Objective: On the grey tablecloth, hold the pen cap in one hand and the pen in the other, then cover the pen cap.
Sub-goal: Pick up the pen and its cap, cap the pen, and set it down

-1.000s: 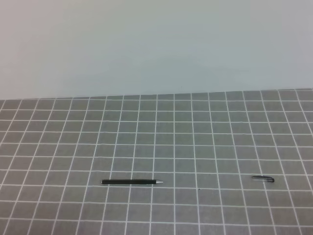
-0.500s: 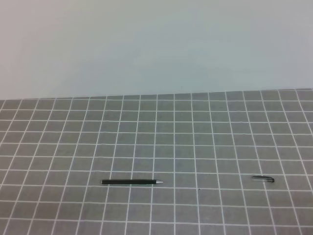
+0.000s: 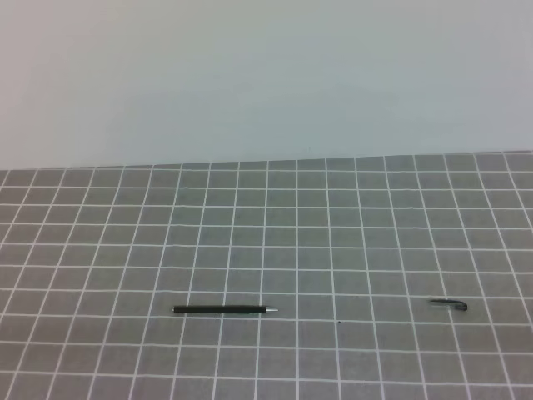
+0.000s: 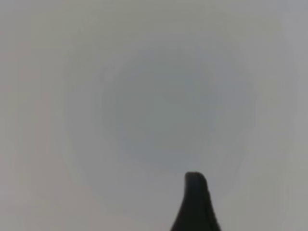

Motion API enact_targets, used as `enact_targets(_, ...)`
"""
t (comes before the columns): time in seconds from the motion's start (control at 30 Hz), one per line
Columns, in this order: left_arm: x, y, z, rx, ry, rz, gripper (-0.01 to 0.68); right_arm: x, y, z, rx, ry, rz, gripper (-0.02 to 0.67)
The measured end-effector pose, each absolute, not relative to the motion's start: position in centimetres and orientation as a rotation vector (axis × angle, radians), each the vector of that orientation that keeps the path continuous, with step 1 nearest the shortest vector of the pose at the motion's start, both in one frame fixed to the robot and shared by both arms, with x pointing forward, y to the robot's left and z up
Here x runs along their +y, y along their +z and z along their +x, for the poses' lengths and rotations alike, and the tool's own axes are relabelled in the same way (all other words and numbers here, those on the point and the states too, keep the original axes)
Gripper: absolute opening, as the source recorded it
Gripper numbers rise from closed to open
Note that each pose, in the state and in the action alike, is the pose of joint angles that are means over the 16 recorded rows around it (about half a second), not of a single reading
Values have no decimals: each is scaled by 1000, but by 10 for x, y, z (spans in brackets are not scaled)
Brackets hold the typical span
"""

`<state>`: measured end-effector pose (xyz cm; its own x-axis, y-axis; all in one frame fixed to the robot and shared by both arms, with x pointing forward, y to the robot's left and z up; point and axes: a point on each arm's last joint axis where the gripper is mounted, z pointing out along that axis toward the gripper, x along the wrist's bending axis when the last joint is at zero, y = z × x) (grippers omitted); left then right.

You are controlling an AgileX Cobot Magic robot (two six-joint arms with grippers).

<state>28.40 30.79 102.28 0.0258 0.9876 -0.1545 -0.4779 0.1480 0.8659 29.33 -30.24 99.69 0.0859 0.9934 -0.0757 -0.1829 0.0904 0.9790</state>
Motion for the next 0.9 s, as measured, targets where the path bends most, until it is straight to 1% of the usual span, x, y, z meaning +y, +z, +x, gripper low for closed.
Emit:
enact_targets(0.17, 309, 1029, 281, 870, 1331, 670, 468, -302, 1014, 288, 915, 1242, 902, -3)
enact_targets(0.4, 307, 1041, 279, 868, 1305, 705, 468, -301, 1026, 283, 808, 1286, 790, -2)
enact_targets(0.67, 303, 1057, 276, 921, 1197, 747, 468, -301, 1026, 283, 811, 1277, 790, -2)
enact_targets(0.9, 303, 1065, 273, 935, 1124, 695, 468, -302, 1020, 286, 874, 1250, 864, -2)
